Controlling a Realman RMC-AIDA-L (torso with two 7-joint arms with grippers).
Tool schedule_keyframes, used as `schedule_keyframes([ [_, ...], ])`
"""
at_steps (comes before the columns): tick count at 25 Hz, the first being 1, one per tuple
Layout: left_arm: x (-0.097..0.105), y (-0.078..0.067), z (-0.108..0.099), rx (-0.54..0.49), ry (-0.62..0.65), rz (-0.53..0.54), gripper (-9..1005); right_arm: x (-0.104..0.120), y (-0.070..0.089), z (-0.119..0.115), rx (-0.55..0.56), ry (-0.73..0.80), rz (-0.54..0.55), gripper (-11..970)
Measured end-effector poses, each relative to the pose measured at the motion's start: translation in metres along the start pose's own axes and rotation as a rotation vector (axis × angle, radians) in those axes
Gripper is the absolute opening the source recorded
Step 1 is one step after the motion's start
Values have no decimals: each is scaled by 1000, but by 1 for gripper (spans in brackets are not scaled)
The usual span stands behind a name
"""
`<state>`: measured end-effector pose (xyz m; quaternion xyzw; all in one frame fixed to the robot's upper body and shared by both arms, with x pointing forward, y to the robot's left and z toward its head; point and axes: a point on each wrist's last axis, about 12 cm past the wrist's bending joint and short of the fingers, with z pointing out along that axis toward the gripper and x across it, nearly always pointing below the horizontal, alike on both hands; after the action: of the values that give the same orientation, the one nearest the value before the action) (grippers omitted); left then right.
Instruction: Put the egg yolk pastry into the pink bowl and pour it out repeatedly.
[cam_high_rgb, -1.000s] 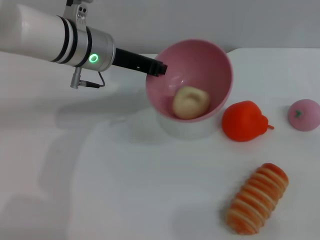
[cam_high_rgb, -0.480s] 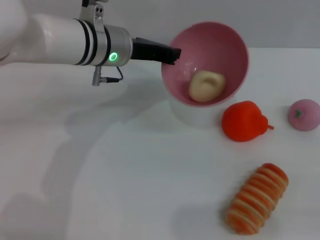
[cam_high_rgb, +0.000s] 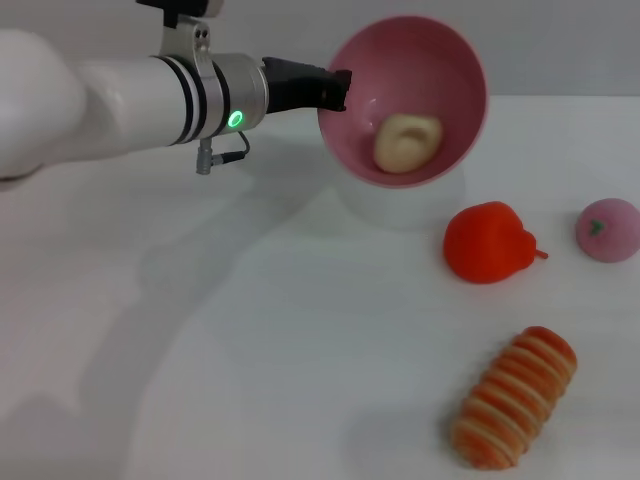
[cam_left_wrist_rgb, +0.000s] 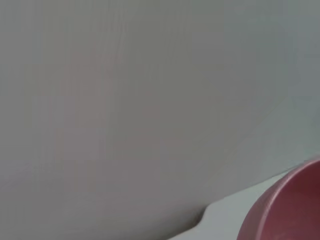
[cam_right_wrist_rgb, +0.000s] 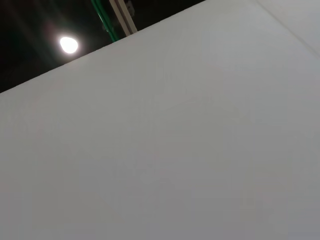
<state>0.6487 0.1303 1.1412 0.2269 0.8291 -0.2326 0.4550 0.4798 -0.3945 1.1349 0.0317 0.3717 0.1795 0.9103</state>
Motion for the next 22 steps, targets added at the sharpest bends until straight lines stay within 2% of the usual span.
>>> schedule_keyframes([
  [2, 5, -4, 1, -33, -33, 54, 34, 0, 0, 0, 0, 2, 16, 677],
  [4, 5, -4, 1, -33, -33, 54, 34, 1, 0, 0, 2, 3, 32, 676],
  [7, 17, -15, -3, -104, -134, 146, 34, 2, 0, -1, 8, 6, 55, 674],
  [10, 18, -17, -4, -110, -149, 159, 34, 3, 1, -3, 14, 11, 67, 673],
  [11, 24, -26, -7, -139, -204, 210, 34, 4, 1, -3, 14, 14, 70, 672],
  [15, 29, -34, -9, -167, -257, 256, 34, 6, 2, -4, 11, 22, 78, 670],
  [16, 33, -42, -11, -190, -301, 303, 34, 6, 2, -4, 12, 22, 78, 670],
  [17, 33, -42, -11, -190, -301, 303, 34, 6, 2, -4, 12, 22, 78, 669],
  [19, 40, -51, -11, -216, -349, 401, 34, 6, 3, -4, 10, 24, 79, 668],
  [21, 40, -51, -11, -216, -349, 401, 34, 7, 4, -4, 5, 28, 84, 667],
  [22, 48, -61, -12, -239, -401, 516, 34, 8, 4, -3, 1, 31, 87, 667],
])
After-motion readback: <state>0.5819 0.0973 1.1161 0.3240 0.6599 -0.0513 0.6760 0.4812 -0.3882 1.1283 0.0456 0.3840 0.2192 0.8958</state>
